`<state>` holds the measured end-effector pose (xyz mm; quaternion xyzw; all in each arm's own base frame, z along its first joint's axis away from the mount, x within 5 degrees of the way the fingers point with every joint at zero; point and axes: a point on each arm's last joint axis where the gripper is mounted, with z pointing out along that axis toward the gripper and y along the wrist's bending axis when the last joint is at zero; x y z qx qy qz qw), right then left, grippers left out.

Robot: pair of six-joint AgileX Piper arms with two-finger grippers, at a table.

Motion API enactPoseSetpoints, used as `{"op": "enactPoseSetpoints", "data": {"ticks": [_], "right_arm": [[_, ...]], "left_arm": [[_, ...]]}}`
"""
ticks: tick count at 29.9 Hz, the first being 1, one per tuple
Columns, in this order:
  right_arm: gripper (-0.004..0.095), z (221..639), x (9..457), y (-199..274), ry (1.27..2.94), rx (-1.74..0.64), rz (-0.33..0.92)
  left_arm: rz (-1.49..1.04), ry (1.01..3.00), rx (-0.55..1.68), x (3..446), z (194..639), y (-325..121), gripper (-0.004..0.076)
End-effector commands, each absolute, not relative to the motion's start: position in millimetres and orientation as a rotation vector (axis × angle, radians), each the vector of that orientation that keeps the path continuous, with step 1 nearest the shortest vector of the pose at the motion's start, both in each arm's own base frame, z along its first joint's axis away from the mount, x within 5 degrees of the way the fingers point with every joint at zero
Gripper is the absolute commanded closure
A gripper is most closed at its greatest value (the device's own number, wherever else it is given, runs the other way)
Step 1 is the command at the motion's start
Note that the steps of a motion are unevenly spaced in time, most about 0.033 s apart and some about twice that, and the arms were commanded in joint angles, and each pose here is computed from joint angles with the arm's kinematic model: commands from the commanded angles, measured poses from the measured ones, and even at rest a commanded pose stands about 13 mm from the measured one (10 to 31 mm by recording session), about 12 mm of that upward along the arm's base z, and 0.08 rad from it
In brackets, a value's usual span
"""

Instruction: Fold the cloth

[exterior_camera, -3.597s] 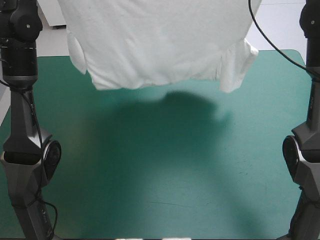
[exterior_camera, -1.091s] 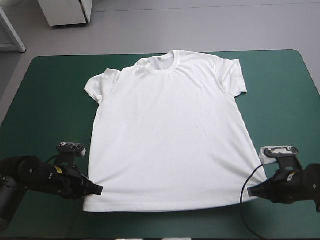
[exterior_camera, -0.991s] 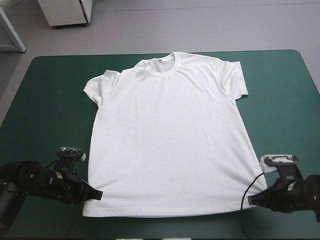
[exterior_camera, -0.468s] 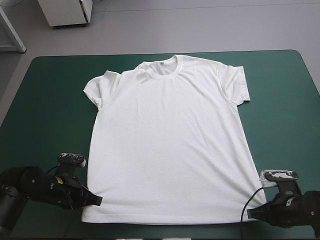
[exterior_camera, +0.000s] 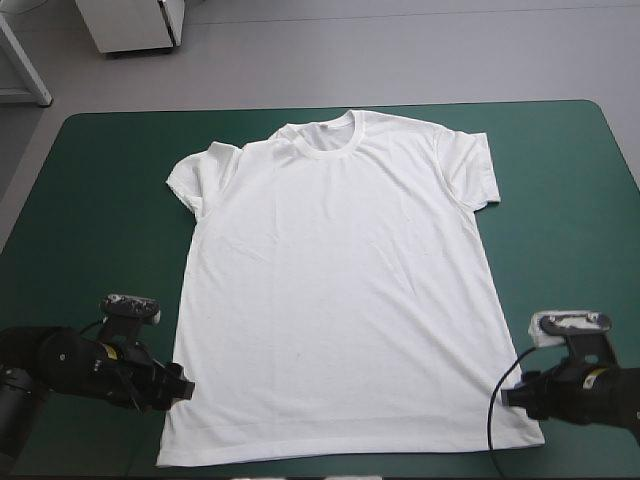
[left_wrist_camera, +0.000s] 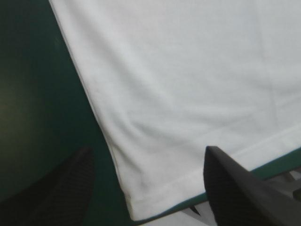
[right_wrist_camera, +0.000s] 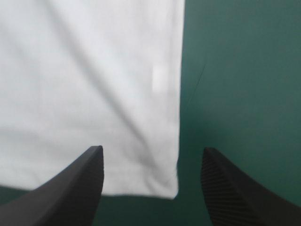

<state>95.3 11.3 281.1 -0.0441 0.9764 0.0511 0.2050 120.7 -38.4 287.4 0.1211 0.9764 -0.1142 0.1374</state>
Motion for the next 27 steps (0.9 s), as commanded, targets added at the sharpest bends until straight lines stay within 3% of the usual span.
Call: {"op": "enactPoseSetpoints", "data": {"ticks": [1, 5, 9, 15, 20, 27], "right_arm": [[0.0327, 324, 129, 6, 2.519, -0.133, 0.038], [0.0329, 349, 192, 5, 2.524, -0.142, 0.002], [0.0329, 366, 260, 7, 2.560, -0.142, 0.019], [0.0329, 379, 338, 21, 2.603, -0.136, 0.231], [0.0332, 370, 370, 30, 2.618, -0.181, 0.356], [0.0333, 360, 382, 29, 2.593, -0.206, 0.339]], "left_arm": [[-0.273, 2.668, 0.313, 138, 324, -38, 0.0232], [-0.092, 2.639, 0.306, 187, 344, -34, 0.0269], [-0.064, 2.673, 0.314, 245, 346, -41, 0.0269], [-0.037, 2.619, 0.316, 321, 345, -51, 0.0269], [-0.079, 2.702, 0.251, 357, 314, -43, 0.0269], [-0.127, 2.740, 0.191, 378, 284, -23, 0.0269]]}}
